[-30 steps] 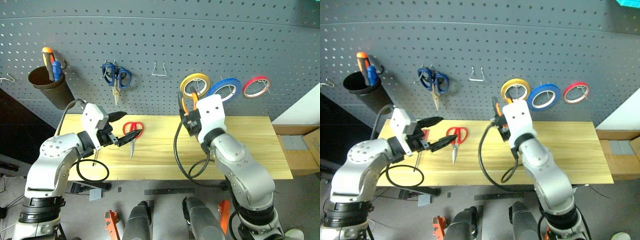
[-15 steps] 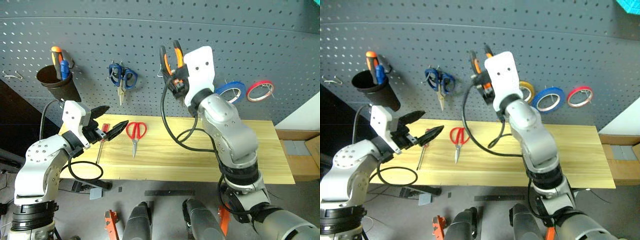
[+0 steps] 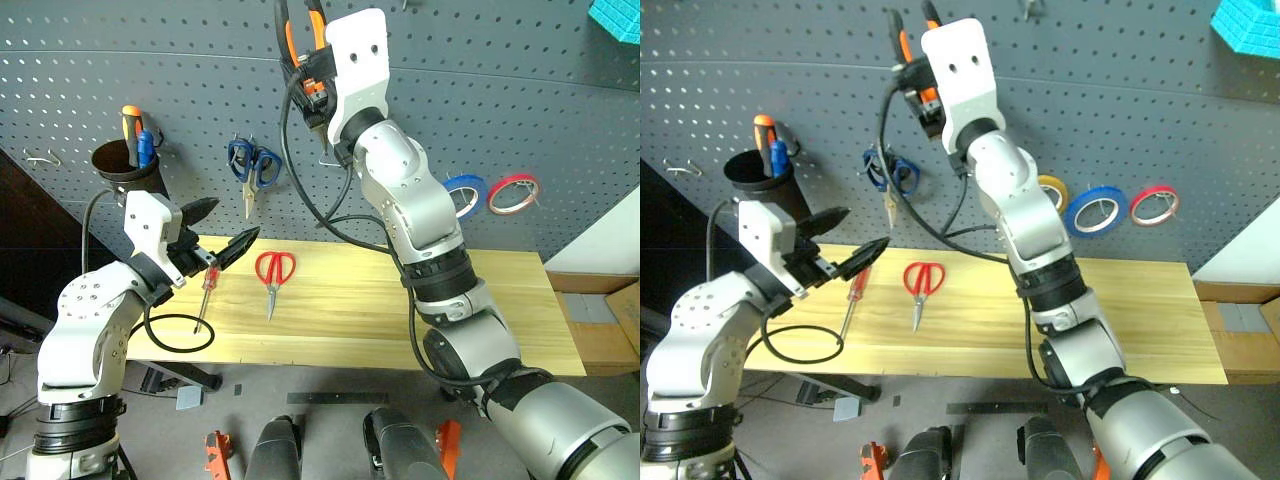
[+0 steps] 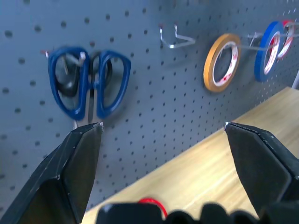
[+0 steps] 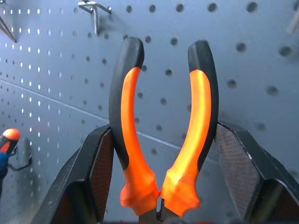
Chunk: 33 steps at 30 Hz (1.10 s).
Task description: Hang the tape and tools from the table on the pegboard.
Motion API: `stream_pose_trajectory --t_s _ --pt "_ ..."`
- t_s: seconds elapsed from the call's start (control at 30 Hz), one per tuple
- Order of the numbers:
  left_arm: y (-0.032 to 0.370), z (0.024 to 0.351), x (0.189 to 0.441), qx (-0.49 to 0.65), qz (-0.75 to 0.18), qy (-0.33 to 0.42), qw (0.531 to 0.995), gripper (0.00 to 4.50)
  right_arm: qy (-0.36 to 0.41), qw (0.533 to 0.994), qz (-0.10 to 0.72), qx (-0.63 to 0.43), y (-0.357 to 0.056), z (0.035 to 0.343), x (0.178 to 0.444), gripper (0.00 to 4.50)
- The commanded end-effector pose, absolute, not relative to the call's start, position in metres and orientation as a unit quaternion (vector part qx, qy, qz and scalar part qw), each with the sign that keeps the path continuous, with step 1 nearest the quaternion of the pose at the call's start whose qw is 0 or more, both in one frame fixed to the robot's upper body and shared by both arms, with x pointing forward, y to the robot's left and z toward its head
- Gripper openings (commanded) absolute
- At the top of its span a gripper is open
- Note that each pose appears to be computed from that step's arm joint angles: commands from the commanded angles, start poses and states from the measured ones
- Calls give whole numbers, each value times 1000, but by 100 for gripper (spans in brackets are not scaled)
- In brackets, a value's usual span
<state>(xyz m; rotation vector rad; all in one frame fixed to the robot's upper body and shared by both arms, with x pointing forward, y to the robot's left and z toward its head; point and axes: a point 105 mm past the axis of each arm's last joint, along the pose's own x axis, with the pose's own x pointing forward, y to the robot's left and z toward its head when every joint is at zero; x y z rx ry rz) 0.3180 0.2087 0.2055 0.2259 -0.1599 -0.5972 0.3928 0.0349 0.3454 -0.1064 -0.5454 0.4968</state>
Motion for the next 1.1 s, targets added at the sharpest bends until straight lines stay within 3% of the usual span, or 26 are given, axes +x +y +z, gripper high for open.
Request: stream_pose_trajectory --t_s 0.03,0.23,0.53,0.73,1.1 --pt "200 217 318 116 -304 -104 940 450 -317 918 235 -43 40 364 391 275" --pt "192 221 324 114 -310 -114 937 450 -344 911 216 -71 41 345 403 275" --pt "181 223 327 109 -319 -123 933 450 -375 902 196 -82 32 340 410 275" --pt "181 224 326 110 -320 -124 933 450 -358 910 192 -83 31 330 418 275" --pt "179 221 326 114 -320 -122 933 450 -341 914 154 -160 13 287 431 275"
